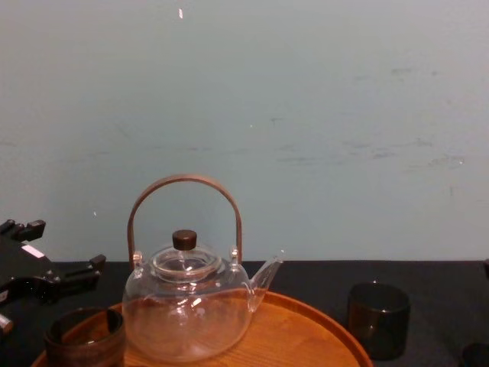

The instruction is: Pick up the glass from the table and place it on the tray.

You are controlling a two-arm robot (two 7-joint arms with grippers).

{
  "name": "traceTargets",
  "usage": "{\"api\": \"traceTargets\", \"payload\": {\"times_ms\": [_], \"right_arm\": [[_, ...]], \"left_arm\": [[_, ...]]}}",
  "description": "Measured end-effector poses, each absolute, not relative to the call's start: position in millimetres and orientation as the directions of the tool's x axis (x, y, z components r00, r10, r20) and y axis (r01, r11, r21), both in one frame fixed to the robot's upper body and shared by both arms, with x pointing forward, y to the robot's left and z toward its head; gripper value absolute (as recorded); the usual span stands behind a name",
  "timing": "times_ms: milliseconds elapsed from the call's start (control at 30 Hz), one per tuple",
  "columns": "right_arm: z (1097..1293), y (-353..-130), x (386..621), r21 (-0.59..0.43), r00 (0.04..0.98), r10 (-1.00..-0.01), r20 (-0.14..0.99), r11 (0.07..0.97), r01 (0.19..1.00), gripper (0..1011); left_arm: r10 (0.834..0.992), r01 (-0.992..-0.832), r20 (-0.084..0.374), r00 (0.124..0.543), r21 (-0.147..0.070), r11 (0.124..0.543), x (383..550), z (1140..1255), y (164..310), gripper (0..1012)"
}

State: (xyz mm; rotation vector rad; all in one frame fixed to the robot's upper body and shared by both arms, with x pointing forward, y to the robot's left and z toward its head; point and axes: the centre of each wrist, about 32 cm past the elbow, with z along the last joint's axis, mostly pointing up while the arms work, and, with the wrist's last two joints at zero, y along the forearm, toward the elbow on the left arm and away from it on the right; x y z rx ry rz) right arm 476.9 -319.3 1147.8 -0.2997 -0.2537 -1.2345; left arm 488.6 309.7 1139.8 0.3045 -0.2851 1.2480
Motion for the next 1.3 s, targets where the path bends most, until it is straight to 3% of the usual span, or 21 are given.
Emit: {"api": "traceTargets", "payload": {"times_ms": [633, 1300], "right_arm": [[1181.3, -343.3, 434.2, -0.155, 0.421, -0.871, 0.252, 0.393, 0.906, 1002], [1190.6, -345.3, 402.4, -0.286, 0.543, -0.821, 0.176, 0.486, 0.826, 1002]], "left_arm": [[0.880, -0.955, 0.374, 0.292, 0.070, 0.287, 488.6, 1139.8, 309.6, 1001], [0.880, -0.955, 0.374, 0.292, 0.070, 0.287, 488.6, 1139.8, 309.7, 1001]]}}
